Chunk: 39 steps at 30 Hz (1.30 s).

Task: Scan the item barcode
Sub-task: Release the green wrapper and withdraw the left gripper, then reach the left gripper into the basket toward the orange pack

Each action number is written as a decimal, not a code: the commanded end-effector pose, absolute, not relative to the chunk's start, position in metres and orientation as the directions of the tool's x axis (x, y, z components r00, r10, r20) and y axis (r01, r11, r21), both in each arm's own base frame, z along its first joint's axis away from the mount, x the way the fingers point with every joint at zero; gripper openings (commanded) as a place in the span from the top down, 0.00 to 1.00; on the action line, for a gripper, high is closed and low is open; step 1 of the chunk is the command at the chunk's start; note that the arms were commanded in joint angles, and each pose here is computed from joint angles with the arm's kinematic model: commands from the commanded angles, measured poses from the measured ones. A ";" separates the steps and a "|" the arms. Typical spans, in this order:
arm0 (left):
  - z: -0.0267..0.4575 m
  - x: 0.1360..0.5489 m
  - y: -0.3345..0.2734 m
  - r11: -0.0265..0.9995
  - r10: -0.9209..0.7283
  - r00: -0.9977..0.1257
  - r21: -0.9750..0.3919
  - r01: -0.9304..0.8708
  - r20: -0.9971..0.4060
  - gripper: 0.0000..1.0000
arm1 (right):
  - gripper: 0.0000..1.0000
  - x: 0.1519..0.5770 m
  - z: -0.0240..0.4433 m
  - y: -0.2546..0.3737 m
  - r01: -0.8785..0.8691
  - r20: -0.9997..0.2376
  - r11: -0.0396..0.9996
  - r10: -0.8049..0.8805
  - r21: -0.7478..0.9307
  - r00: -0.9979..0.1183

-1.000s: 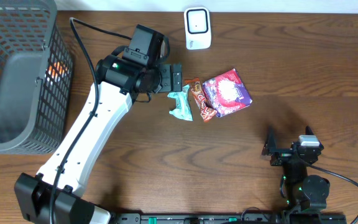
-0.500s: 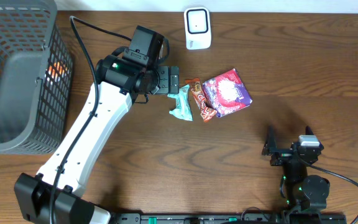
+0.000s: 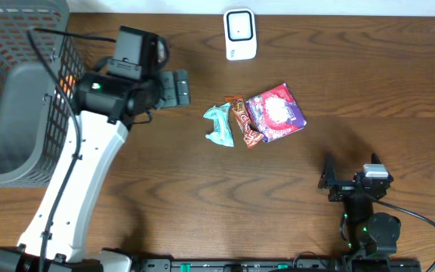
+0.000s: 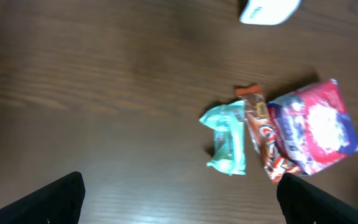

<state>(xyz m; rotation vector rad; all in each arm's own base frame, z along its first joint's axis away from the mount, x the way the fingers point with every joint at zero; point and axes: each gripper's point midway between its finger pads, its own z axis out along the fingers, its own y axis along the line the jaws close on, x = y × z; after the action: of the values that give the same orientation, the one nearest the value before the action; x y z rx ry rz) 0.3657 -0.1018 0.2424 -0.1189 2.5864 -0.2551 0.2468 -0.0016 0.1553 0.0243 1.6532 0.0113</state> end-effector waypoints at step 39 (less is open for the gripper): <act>0.420 0.379 0.185 0.778 -0.411 -0.054 -0.319 -0.541 -0.910 0.02 | 0.01 0.247 0.154 -0.002 0.011 -0.996 0.999 0.037 0.036 -0.084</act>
<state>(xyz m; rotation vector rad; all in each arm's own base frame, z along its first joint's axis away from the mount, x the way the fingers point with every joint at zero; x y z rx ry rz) 0.3920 0.1569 0.4209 -0.6885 1.6917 0.0669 0.2468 -0.0016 0.1553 0.0246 1.6532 0.0116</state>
